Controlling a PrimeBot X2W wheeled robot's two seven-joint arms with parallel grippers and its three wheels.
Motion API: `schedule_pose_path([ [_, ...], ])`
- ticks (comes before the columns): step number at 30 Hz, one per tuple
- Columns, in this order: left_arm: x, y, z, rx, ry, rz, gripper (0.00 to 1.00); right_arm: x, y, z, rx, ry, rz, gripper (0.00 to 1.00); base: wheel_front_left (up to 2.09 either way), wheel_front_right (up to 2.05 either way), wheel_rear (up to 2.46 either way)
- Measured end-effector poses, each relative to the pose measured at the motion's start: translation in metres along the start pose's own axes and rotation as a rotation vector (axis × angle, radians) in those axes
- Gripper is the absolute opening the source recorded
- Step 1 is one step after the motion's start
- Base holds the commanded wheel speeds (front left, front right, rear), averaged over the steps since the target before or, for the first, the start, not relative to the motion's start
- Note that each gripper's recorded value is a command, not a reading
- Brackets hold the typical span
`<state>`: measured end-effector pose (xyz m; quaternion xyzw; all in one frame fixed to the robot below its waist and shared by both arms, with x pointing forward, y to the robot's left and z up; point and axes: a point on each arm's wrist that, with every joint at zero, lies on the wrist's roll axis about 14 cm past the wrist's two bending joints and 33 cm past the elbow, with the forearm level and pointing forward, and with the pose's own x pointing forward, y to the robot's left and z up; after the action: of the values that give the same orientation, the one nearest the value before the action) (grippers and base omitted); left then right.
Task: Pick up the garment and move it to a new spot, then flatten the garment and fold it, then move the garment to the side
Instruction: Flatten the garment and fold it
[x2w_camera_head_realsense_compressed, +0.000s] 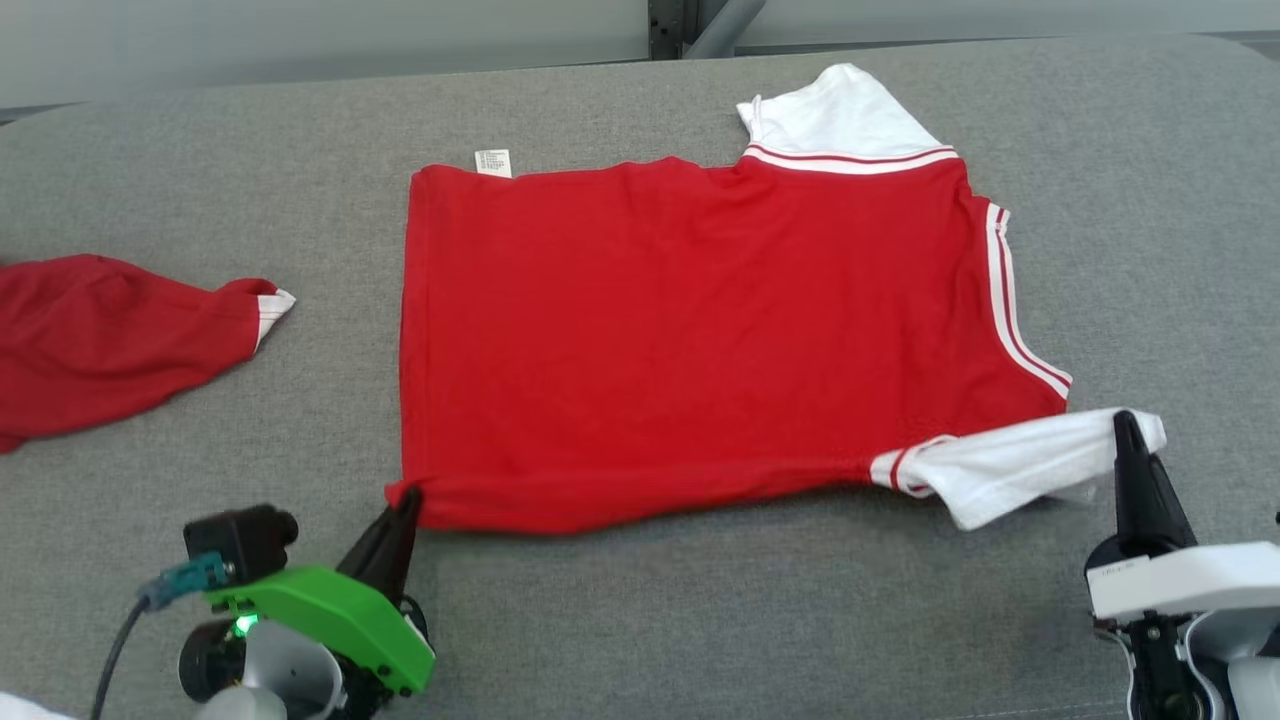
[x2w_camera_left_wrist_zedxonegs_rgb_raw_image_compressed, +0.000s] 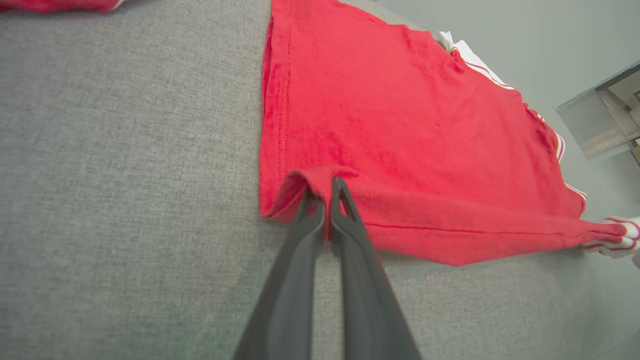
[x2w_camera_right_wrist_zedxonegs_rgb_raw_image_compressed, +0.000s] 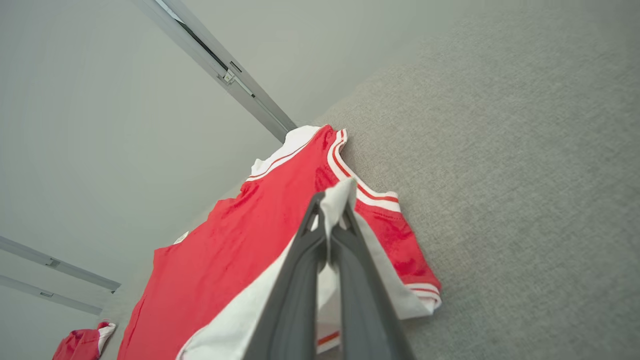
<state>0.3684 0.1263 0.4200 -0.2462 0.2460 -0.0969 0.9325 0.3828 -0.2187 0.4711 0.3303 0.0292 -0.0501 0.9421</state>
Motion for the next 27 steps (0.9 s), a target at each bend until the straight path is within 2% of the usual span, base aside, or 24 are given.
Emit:
schedule_pose_path([
  [9,0.025,0.0,0.028,0.005,0.06,0.01,0.0,0.05,0.016,-0.002,-0.078,0.049,0.042,0.0,0.0,0.0,0.0],
  [19,0.055,0.003,0.018,0.018,0.163,0.03,0.0,0.09,0.02,-0.015,-0.142,0.101,0.042,0.0,0.0,0.0,0.0],
  [25,0.07,0.007,0.023,0.043,0.156,0.044,0.0,0.1,0.018,-0.031,-0.202,0.157,0.042,0.0,0.0,0.0,0.0],
  [26,0.072,0.009,0.024,0.04,0.151,0.052,0.07,0.101,0.017,-0.032,-0.213,0.162,0.042,0.0,0.0,0.0,0.0],
  [27,0.073,0.01,0.024,0.036,0.148,0.059,0.3,0.102,0.016,-0.034,-0.225,0.165,0.042,0.33,0.0,0.0,0.0],
])
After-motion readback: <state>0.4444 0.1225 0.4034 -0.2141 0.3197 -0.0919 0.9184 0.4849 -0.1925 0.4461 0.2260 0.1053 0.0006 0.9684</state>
